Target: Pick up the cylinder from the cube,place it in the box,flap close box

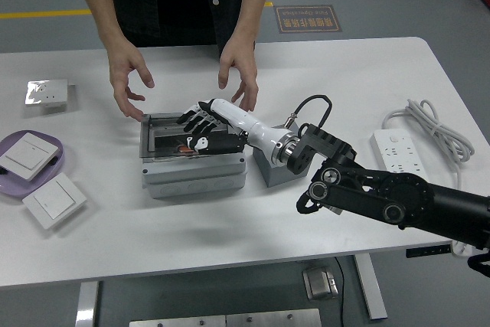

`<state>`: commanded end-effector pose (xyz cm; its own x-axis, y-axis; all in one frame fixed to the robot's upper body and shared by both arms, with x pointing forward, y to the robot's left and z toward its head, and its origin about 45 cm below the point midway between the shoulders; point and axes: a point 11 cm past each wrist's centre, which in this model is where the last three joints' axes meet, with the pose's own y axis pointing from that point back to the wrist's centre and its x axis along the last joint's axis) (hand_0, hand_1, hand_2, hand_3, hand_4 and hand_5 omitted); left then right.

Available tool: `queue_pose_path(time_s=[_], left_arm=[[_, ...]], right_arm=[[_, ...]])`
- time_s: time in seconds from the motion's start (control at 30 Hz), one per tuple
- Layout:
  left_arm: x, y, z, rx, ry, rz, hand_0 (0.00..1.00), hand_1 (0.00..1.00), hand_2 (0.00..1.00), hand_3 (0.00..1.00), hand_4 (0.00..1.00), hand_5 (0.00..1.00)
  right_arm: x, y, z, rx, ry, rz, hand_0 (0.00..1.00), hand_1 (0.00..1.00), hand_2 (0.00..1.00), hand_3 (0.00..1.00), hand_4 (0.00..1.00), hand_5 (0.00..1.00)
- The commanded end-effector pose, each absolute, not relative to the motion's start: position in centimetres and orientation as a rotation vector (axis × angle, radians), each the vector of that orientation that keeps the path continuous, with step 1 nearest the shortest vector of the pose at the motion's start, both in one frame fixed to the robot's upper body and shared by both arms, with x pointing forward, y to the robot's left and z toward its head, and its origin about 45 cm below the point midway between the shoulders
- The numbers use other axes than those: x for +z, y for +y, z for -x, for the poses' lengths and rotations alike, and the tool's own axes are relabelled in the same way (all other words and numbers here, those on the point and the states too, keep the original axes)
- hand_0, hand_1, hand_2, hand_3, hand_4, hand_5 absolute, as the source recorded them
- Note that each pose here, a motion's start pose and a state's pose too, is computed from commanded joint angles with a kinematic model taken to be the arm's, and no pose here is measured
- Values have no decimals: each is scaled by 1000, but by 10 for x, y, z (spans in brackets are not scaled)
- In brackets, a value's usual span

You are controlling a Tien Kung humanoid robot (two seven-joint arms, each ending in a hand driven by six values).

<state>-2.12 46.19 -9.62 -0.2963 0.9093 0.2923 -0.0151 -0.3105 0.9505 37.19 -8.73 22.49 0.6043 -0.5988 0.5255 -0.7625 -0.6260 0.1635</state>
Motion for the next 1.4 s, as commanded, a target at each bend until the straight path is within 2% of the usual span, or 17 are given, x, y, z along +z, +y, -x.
queue_pose_path(time_s=[0.27, 0.6, 1.0, 1.4], left_arm=[[-97, 460, 31, 1687, 1233, -1245, 615, 630, 626, 662, 734, 241], [-97, 459, 43, 1686, 1256, -1257, 615, 630, 626, 663, 734, 241], [-97, 460, 42, 1688, 1254, -1256, 615, 630, 626, 663, 735, 241], [-94, 466, 37, 1696, 1235, -1259, 615, 630, 626, 663, 734, 239]], right_arm=[[244, -131, -385, 635, -1281, -2406, 636, 629, 643, 682, 696, 365], [260, -194, -376, 584, -1598, -2386, 635, 626, 641, 681, 692, 357], [229, -293, -361, 258, -2014, -2230, 635, 622, 636, 674, 690, 354], [213, -306, -355, -68, -2177, -2297, 639, 618, 636, 669, 689, 345]])
